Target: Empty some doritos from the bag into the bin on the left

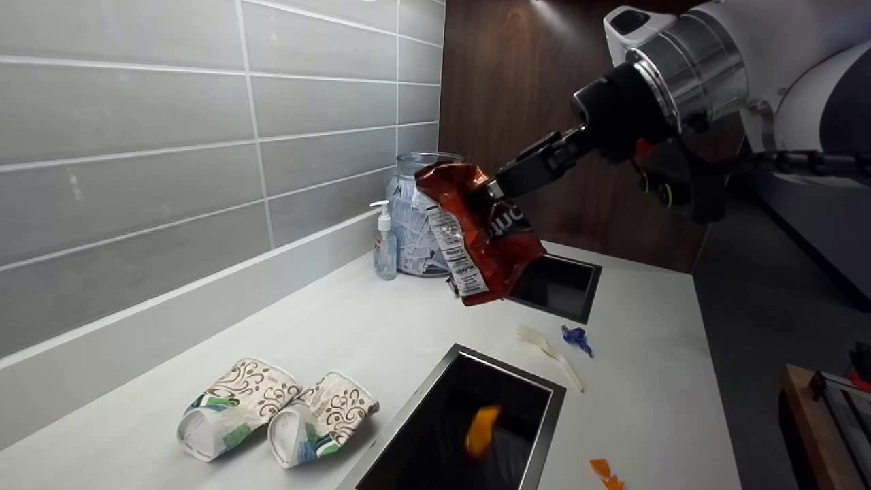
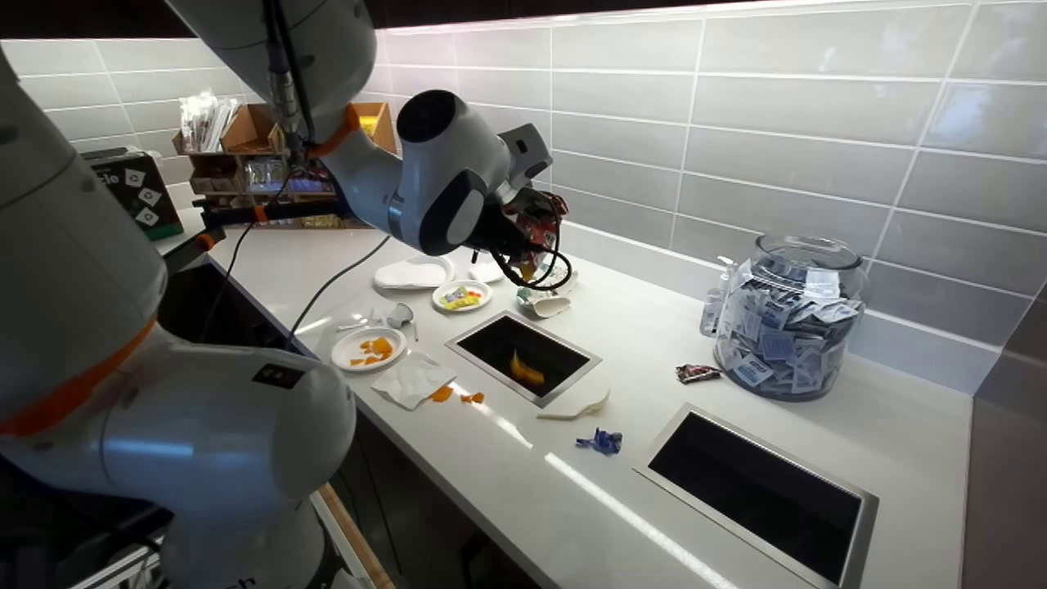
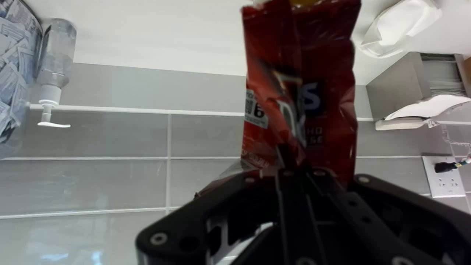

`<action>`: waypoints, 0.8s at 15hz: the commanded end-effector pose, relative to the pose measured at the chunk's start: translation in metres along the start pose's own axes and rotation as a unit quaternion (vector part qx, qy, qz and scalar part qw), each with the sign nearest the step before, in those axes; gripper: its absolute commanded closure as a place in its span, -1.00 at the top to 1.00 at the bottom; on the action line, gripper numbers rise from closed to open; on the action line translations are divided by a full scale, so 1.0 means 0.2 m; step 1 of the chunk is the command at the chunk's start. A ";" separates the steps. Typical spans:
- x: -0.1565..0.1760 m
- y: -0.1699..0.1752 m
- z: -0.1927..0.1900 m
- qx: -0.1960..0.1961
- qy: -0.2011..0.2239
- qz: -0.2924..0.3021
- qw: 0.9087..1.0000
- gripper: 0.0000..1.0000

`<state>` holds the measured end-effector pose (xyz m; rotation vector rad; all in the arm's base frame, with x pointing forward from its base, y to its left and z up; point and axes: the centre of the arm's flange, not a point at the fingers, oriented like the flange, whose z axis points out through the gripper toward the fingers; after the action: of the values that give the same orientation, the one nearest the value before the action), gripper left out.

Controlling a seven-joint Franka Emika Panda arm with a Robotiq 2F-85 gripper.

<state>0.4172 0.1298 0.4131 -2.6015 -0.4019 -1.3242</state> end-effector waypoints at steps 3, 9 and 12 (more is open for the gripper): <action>-0.06 -0.03 -0.09 0.019 0.000 -0.020 1.000 -1.00; -0.05 -0.05 -0.10 0.028 0.007 -0.029 0.999 -1.00; -0.05 -0.05 -0.11 0.021 0.006 -0.023 0.999 -1.00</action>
<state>0.4123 0.1421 0.4204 -2.5673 -0.4766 -1.3395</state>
